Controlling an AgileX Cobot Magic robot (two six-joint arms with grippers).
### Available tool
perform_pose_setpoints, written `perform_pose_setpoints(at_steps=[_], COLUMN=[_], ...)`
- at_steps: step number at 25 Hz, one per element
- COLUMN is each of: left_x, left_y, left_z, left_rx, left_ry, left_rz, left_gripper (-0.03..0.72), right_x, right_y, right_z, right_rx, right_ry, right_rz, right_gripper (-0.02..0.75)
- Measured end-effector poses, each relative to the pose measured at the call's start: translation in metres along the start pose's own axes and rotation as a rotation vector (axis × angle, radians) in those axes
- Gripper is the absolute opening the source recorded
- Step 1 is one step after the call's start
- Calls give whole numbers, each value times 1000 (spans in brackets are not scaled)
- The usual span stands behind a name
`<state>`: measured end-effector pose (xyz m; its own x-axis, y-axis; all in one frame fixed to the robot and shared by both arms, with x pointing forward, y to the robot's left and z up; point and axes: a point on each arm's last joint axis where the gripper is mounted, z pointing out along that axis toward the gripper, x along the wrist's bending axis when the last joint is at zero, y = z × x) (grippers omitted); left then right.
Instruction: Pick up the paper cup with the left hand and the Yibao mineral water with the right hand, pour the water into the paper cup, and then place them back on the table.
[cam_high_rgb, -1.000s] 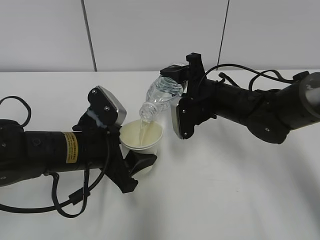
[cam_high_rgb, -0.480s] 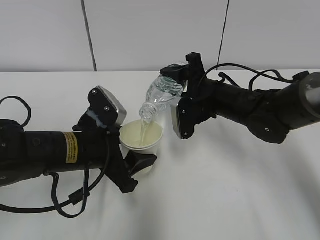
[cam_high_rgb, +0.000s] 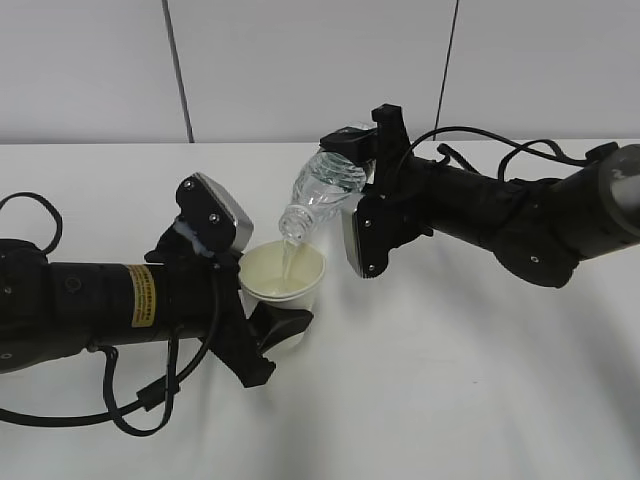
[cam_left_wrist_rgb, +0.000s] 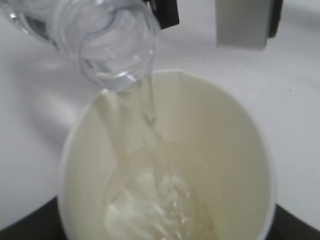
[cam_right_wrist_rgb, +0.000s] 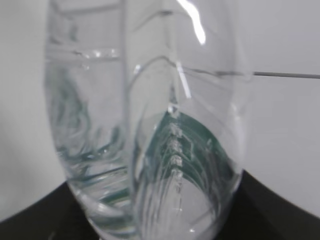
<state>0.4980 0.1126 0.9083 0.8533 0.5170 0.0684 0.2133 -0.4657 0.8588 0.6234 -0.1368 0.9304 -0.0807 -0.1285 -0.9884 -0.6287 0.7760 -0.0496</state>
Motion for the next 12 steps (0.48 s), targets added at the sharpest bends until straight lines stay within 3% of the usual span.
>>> perform_pose_setpoints(at_steps=[12], left_x=[0], left_y=[0], left_z=[0], left_rx=[1], left_ry=[0], left_rz=[0], left_gripper=[433], right_x=[0], right_y=[0], right_z=[0], right_rx=[0], right_ry=[-2], right_rz=[-9], right_gripper=[433])
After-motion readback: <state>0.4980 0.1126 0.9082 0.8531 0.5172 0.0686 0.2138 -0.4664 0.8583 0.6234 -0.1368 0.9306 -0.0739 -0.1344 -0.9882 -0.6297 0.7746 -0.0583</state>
